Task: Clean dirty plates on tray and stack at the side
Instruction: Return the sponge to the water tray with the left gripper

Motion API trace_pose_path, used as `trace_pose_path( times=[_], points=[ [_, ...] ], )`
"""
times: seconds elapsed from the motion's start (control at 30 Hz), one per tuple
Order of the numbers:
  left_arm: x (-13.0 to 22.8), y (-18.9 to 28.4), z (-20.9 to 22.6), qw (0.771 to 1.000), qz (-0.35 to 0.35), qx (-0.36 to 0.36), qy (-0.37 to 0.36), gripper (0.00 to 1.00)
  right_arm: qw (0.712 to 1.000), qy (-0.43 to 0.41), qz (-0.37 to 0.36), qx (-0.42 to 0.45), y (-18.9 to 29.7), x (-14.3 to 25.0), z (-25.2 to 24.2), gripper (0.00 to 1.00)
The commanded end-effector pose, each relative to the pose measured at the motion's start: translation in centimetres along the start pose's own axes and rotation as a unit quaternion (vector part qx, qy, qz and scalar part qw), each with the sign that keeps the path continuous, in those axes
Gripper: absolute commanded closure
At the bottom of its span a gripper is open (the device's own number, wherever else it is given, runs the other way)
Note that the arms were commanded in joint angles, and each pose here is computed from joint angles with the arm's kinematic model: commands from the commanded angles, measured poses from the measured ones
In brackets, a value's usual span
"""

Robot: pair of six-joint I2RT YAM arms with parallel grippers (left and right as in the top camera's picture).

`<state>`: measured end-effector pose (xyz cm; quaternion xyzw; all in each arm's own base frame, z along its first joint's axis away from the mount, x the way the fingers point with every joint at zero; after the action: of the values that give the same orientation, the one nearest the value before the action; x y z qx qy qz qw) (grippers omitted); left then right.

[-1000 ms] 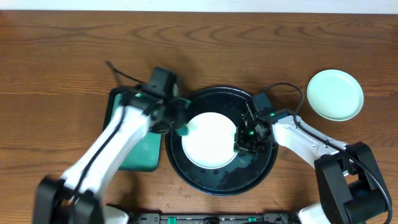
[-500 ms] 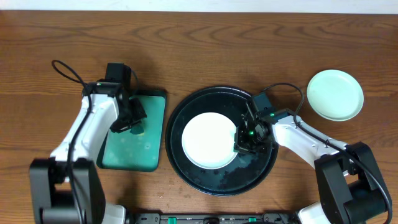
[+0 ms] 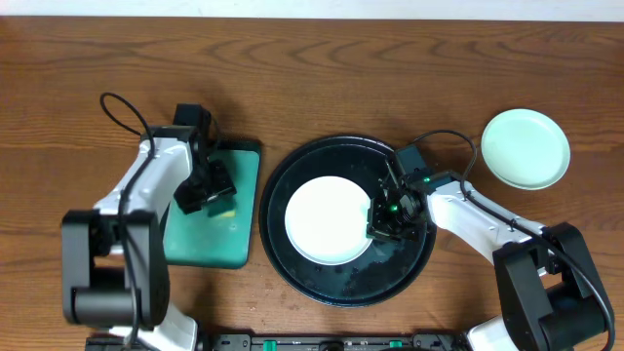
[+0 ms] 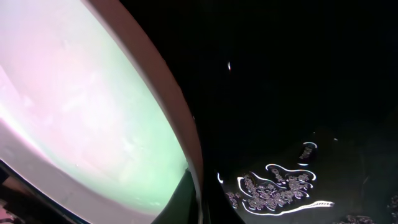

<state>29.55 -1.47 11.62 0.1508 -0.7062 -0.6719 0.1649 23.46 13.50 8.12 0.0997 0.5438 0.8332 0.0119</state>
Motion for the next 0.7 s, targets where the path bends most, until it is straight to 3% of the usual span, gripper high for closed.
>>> trace_pose_path(
  times=[0.0, 0.23, 0.3, 0.4, 0.67],
  points=[
    [0.8, 3.9, 0.2, 0.999, -0.045, 0.028, -0.005, 0.29, 0.999, 0.000, 0.016, 0.027, -1.2, 0.7, -0.9, 0.98],
    [4.9, 11.7, 1.9, 0.987, -0.141, 0.078, -0.012, 0.25, 1.000, 0.020, 0.006, 0.020, -1.2, 0.4, -0.7, 0.98],
    [6.4, 13.7, 2.6, 0.980, -0.176, 0.097, -0.014, 0.19, 0.999, 0.038, -0.002, 0.014, -1.2, 0.1, -0.5, 0.99],
    [8.4, 16.3, 3.5, 0.965, -0.229, 0.124, -0.017, 0.19, 0.998, 0.062, -0.017, 0.004, -1.1, -0.4, -0.1, 0.98],
    [11.1, 19.0, 4.7, 0.942, -0.294, 0.162, -0.020, 0.18, 0.991, 0.085, -0.092, -0.039, 1.5, -1.6, 1.6, 0.99]
  ],
)
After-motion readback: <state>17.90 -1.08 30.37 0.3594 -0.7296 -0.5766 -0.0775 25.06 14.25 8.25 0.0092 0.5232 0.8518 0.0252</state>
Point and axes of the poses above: each gripper's point midway between its finger pads, its own y axis back along the fingers, its own z axis along the line the jaws close on, x = y × z, the point moved 9 cm from there along y, back along the fingers, and after that the axes turned 1 degree about y, right-handed, at the moved point
